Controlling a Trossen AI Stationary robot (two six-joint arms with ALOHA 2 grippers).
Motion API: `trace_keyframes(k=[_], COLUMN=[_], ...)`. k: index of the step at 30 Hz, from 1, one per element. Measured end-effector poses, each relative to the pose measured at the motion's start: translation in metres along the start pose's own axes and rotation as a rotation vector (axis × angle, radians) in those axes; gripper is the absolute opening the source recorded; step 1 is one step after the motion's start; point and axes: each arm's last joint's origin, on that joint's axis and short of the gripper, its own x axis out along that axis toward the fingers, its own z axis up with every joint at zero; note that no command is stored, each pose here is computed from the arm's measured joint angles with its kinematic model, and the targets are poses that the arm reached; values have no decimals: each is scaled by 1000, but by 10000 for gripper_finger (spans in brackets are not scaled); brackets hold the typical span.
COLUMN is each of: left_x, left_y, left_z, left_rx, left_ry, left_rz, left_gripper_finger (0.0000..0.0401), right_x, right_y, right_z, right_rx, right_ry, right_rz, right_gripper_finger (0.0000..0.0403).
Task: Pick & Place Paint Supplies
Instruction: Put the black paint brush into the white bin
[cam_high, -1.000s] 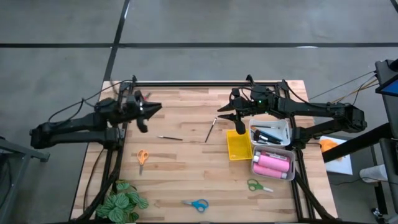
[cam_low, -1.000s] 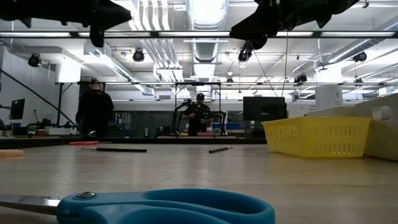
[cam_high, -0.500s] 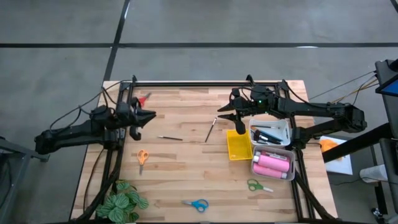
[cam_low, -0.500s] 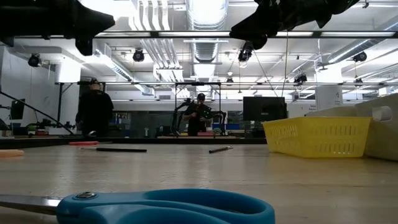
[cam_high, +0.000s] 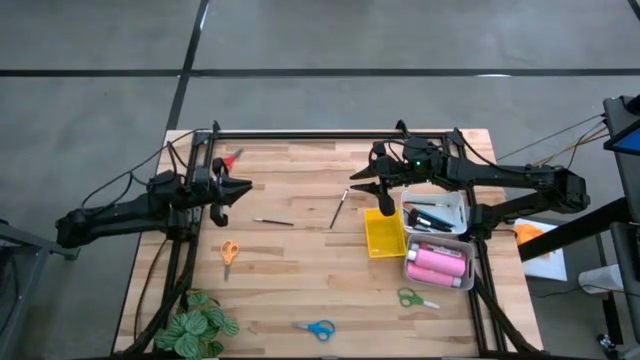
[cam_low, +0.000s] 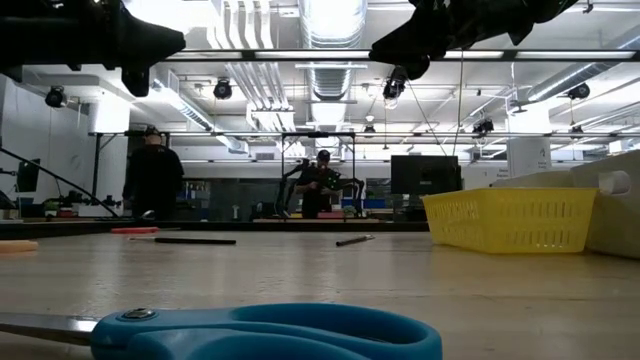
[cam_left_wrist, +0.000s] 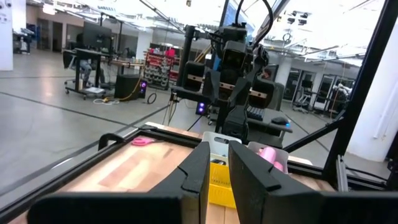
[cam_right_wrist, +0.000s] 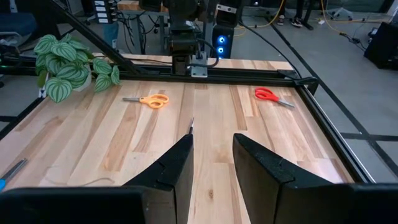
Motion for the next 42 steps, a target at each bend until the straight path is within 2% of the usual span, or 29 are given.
trace_keyframes(k=[13,28,33,42], left_x=[0,-2,-2,-2], left_y=[0,3,3,3], left_z=[-2,-18,-18,-19], left_rx=[-5,-13,-13,-13], left_ry=[16,186,189,194], left_rz=[3,35,38,40], left_gripper_finger=[60,60,60,61], right_x=[0,0,0,0], right_y=[0,0,0,0], right_z=[0,0,0,0], right_rx=[0,0,-43,-4], right_ry=[0,0,-5,-5], right_rz=[0,0,-1,0], right_gripper_finger=[112,112,112,112])
